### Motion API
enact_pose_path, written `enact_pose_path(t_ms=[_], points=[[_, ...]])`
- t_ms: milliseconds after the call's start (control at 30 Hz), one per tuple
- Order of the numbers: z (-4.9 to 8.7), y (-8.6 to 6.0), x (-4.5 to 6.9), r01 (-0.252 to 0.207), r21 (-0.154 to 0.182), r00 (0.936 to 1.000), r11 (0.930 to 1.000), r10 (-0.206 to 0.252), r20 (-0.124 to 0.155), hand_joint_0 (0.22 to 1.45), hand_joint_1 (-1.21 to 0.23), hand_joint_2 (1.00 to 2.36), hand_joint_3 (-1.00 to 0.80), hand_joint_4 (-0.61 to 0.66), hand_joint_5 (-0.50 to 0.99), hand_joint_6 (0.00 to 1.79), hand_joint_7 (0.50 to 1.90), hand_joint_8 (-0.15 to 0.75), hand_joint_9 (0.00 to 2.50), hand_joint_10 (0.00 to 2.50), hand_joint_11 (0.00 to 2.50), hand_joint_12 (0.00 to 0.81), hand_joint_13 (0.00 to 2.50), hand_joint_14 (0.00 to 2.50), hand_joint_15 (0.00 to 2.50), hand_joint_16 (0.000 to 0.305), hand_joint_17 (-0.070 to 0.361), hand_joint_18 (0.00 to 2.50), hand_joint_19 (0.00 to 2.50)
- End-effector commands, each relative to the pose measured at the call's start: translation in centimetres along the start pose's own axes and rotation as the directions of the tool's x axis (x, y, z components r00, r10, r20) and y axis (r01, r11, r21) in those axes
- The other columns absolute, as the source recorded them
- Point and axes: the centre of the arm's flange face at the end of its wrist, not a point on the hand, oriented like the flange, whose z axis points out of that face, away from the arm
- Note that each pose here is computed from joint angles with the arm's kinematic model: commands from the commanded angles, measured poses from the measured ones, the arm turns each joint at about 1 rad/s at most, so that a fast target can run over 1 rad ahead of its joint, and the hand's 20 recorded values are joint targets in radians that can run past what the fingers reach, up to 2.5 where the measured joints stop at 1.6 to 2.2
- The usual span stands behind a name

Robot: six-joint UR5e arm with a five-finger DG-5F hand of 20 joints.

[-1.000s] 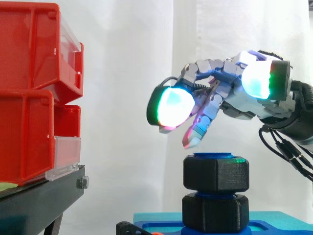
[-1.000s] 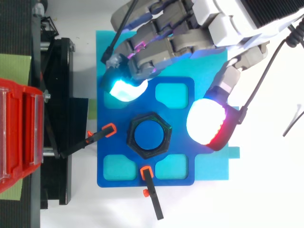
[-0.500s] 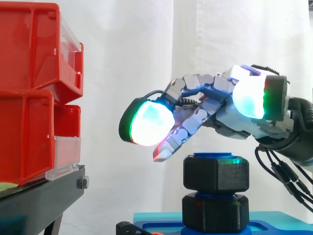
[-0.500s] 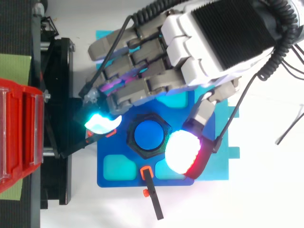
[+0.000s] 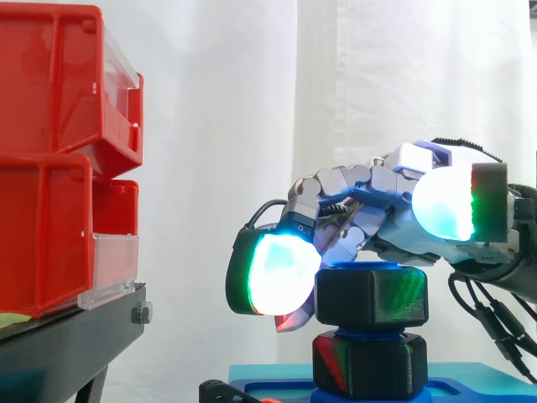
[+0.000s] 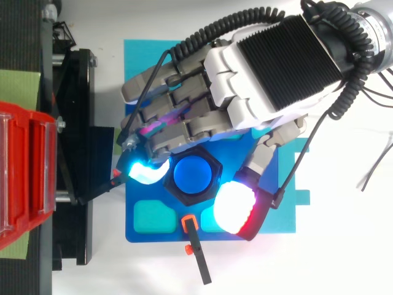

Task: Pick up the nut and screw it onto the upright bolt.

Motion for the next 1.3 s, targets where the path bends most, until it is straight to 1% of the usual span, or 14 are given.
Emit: enact_pose_path(t_ms=[0, 67, 367, 500, 667, 800, 900, 1000, 1067, 1100, 1133, 1167, 1200, 1267], points=[[-0.3, -0.1, 0.1, -0.001, 0.002, 1.0, 1.0, 0.001, -0.003, 0.49, -0.14, 1.0, -0.5, 0.26, -0.05, 0.5, 0.96, 0.238, 0.92, 0.0, 0.0, 0.209, 0.63, 0.0, 0.0, 0.023, 0.052, 0.35, 0.0], [-0.5, -0.4, 0.0, 0.0, 0.007, 1.0, 1.0, 0.0, -0.002, 0.5, -0.14, 1.0, -0.5, 0.24, -0.04, 0.5, 1.09, 0.239, 0.92, 0.0, 0.0, 0.207, 0.64, 0.0, 0.0, 0.022, 0.049, 0.35, 0.0], [-1.3, -1.3, -0.5, 0.006, 0.019, 1.0, 0.9998, -0.006, 0.002, 0.5, -0.16, 1.0, -0.5, 0.19, -0.02, 0.5, 1.38, 0.253, 0.95, 0.0, 0.0, 0.194, 0.67, 0.0, 0.0, 0.019, 0.042, 0.37, 0.0], [-1.7, -1.6, -0.7, 0.009, 0.017, 1.0, 0.9998, -0.009, 0.002, 0.51, -0.16, 1.0, -0.5, 0.18, -0.02, 0.5, 1.44, 0.252, 0.95, 0.0, 0.0, 0.192, 0.68, 0.0, 0.0, 0.018, 0.041, 0.38, 0.0], [-2.2, -2.3, -1.5, 0.032, -0.001, 0.9993, 0.9995, -0.032, 0.022, 0.51, -0.17, 1.0, -0.5, 0.16, -0.01, 0.5, 1.53, 0.258, 0.97, 0.0, 0.0, 0.191, 0.7, 0.0, 0.0, 0.018, 0.04, 0.39, 0.0], [-2.6, -2.8, -2.0, 0.043, -0.021, 0.9986, 0.9989, -0.042, 0.032, 0.51, -0.17, 1.0, -0.5, 0.16, 0.0, 0.5, 1.56, 0.259, 0.98, 0.0, 0.0, 0.188, 0.71, 0.0, 0.0, 0.018, 0.039, 0.41, 0.0], [-2.8, -3.0, -2.2, 0.045, -0.021, 0.9985, 0.9988, -0.044, 0.033, 0.51, -0.17, 1.0, -0.5, 0.16, 0.0, 0.5, 1.57, 0.26, 0.98, 0.0, 0.0, 0.189, 0.72, 0.0, 0.0, 0.017, 0.039, 0.41, 0.0], [-3.0, -3.1, -2.3, 0.043, -0.019, 0.9986, 0.9989, -0.042, 0.033, 0.51, -0.17, 1.0, -0.5, 0.18, -0.02, 0.5, 1.45, 0.261, 0.98, 0.0, 0.0, 0.188, 0.72, 0.0, 0.0, 0.017, 0.039, 0.41, 0.0], [-2.9, -3.2, -2.5, 0.038, -0.019, 0.9986, 0.9991, -0.037, 0.037, 0.51, -0.17, 1.0, -0.5, 0.23, -0.04, 0.5, 1.23, 0.256, 0.97, 0.0, 0.0, 0.194, 0.71, 0.0, 0.0, 0.018, 0.04, 0.41, 0.0], [-2.7, -3.2, -2.8, 0.039, -0.021, 0.9984, 0.999, -0.038, 0.041, 0.51, -0.17, 1.0, -0.5, 0.24, -0.04, 0.5, 1.17, 0.255, 0.97, 0.0, 0.0, 0.194, 0.71, 0.0, 0.0, 0.018, 0.04, 0.41, 0.0], [-2.6, -3.2, -2.9, 0.039, -0.023, 0.9983, 0.999, -0.038, 0.043, 0.51, -0.17, 1.0, -0.5, 0.25, -0.06, 0.5, 0.98, 0.24, 0.94, 0.0, 0.0, 0.191, 0.7, 0.0, 0.0, 0.019, 0.042, 0.4, 0.0], [-2.5, -3.2, -3.1, 0.042, -0.024, 0.9981, 0.9988, -0.041, 0.047, 0.5, -0.16, 1.0, -0.5, 0.18, -0.08, 0.5, 0.8, 0.208, 0.88, 0.0, 0.0, 0.188, 0.68, 0.0, 0.0, 0.02, 0.045, 0.39, 0.0], [-2.4, -3.2, -3.1, 0.042, -0.026, 0.998, 0.9988, -0.041, 0.048, 0.5, -0.16, 1.0, -0.5, 0.18, -0.09, 0.5, 0.78, 0.21, 0.88, 0.0, 0.0, 0.186, 0.67, 0.0, 0.0, 0.02, 0.046, 0.39, 0.0], [-2.0, -2.9, -3.2, 0.044, -0.032, 0.9979, 0.9985, -0.042, 0.05, 0.5, -0.16, 1.0, -0.5, 0.16, -0.11, 0.5, 0.67, 0.195, 0.82, 0.0, 0.0, 0.191, 0.63, 0.0, 0.0, 0.022, 0.049, 0.36, 0.0]])
